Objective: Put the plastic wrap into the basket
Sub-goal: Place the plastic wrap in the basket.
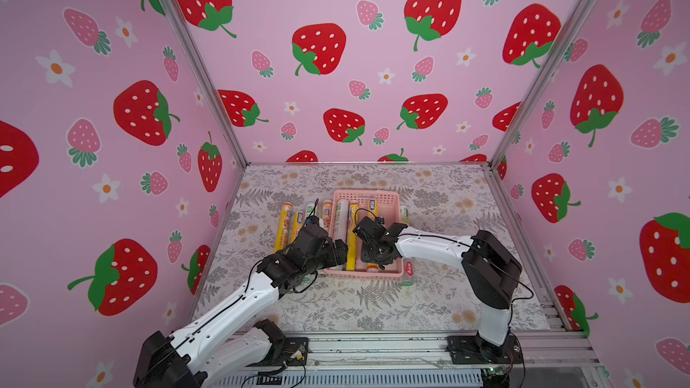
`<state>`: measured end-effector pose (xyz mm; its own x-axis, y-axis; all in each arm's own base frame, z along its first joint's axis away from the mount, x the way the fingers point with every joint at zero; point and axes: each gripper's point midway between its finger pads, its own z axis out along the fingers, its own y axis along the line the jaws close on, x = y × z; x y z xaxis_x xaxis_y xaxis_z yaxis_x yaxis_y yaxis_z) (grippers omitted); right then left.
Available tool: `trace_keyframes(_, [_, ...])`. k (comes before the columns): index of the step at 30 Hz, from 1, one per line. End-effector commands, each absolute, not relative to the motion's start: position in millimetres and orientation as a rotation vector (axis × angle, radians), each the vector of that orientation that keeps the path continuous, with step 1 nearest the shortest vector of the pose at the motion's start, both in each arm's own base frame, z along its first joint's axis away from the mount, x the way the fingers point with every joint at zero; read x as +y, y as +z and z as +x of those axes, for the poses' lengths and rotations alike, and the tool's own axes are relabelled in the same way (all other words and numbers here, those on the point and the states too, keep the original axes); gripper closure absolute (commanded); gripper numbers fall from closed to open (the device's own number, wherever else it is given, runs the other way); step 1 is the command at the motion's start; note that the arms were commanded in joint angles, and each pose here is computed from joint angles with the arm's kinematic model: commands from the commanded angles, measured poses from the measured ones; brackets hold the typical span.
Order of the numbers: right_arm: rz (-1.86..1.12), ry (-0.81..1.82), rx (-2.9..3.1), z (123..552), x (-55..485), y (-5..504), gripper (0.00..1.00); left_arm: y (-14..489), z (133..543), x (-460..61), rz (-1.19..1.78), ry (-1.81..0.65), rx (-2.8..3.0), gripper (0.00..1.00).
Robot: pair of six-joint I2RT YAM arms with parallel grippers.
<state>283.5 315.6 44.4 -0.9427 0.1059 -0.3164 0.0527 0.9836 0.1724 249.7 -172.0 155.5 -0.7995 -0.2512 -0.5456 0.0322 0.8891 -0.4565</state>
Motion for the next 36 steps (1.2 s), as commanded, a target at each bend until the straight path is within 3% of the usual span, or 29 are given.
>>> trace_keyframes(1, [0.107, 0.245, 2.795, 285.9, 323.7, 49.5, 0.6, 162.9, 252.4, -170.8, -0.153, -0.605, 2.402, 0.08])
trace_keyframes(14, [0.099, 0.299, 2.774, 283.8, 325.7, 56.4, 0.44, 163.8, 235.3, -153.2, -0.121, -0.521, 2.448, 0.08])
trace_keyframes(27, [-0.016, 0.475, 2.634, 288.3, 334.5, 107.4, 0.39, 191.1, 234.9, -156.5, -0.136, -0.606, 2.379, 0.08])
trace_keyframes(36, [-0.051, 0.412, 2.672, 307.3, 321.6, 82.6, 0.39, 188.6, 235.5, -153.8, -0.14, -0.586, 2.38, 0.08])
